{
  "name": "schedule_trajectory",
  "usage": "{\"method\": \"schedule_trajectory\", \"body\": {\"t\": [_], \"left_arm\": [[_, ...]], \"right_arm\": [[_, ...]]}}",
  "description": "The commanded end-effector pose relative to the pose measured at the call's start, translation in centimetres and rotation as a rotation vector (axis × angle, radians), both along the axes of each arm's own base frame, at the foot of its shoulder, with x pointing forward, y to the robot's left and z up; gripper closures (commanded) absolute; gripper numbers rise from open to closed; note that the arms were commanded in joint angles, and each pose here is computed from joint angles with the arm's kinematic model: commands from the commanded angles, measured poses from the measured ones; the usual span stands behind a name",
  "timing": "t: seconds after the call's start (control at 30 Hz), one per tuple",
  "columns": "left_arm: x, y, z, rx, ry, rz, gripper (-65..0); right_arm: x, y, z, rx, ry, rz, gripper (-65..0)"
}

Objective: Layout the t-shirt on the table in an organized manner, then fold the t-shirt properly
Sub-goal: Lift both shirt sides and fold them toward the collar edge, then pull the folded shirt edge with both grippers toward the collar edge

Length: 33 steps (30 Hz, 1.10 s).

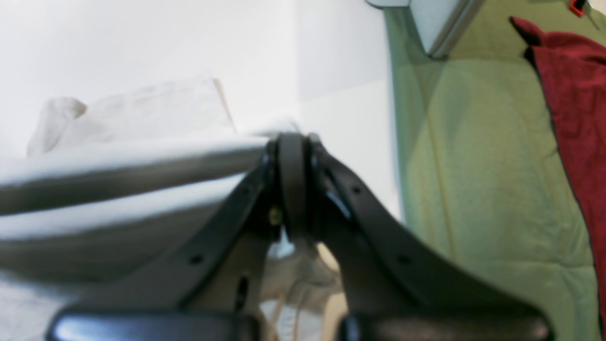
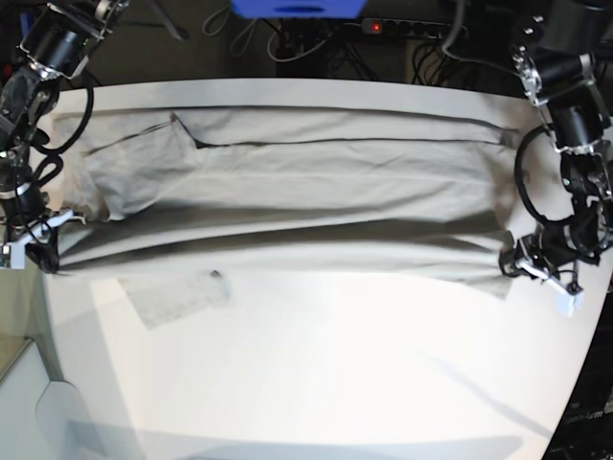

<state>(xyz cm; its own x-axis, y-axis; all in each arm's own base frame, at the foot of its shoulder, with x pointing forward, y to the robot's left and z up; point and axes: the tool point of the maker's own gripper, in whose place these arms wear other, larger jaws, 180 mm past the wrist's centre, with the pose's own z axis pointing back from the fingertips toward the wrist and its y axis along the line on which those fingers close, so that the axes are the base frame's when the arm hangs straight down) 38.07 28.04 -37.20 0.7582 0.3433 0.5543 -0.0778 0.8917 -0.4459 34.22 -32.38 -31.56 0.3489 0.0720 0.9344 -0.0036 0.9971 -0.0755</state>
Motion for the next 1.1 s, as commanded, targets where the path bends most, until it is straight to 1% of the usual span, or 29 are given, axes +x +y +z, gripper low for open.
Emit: {"method": "schedule_trajectory", "body": {"t": [0.0,0.17,0.23,0.43,0.57,0.63,0.73,0.97,1.07], "left_arm": [[1.2,0.7,2.1,0.002,-0.064,0.011,-0.5],[0.2,0.7,1.0,0.000,-0.041,0.011,-0.5],[-0.1,1.4,1.1,0.014,-0.035,0.014,-0.5],[-0.9,2.0,0.5,0.026,-0.014,0.016,-0.5],[-1.0,2.3,0.6,0.032,-0.013,0.018,-0.5],[-1.1,2.3,0.5,0.032,-0.011,0.016,-0.5],[-2.0,2.0,-0.2,0.027,0.039,-0.003,-0.5],[-2.4,1.9,-0.6,0.026,0.060,-0.011,-0.5],[-3.3,2.0,-1.3,0.029,0.081,-0.012,-0.5]], "right_arm": [[0.5,-0.3,2.1,-0.018,-0.066,0.012,0.0],[-0.3,-0.6,1.4,-0.020,-0.046,0.005,0.0],[-0.8,-1.8,1.6,-0.018,-0.055,-0.032,0.0],[-2.0,-3.3,1.4,-0.003,-0.060,-0.097,0.0],[-2.9,-3.3,0.6,-0.003,-0.033,-0.096,0.0],[-3.0,-3.2,0.9,-0.012,-0.037,-0.093,0.0],[-3.8,-2.8,0.4,-0.014,-0.024,-0.091,0.0],[-4.9,-1.8,0.5,-0.031,-0.020,-0.080,0.0],[-5.8,-1.5,0.4,-0.045,-0.008,-0.074,0.0]]}}
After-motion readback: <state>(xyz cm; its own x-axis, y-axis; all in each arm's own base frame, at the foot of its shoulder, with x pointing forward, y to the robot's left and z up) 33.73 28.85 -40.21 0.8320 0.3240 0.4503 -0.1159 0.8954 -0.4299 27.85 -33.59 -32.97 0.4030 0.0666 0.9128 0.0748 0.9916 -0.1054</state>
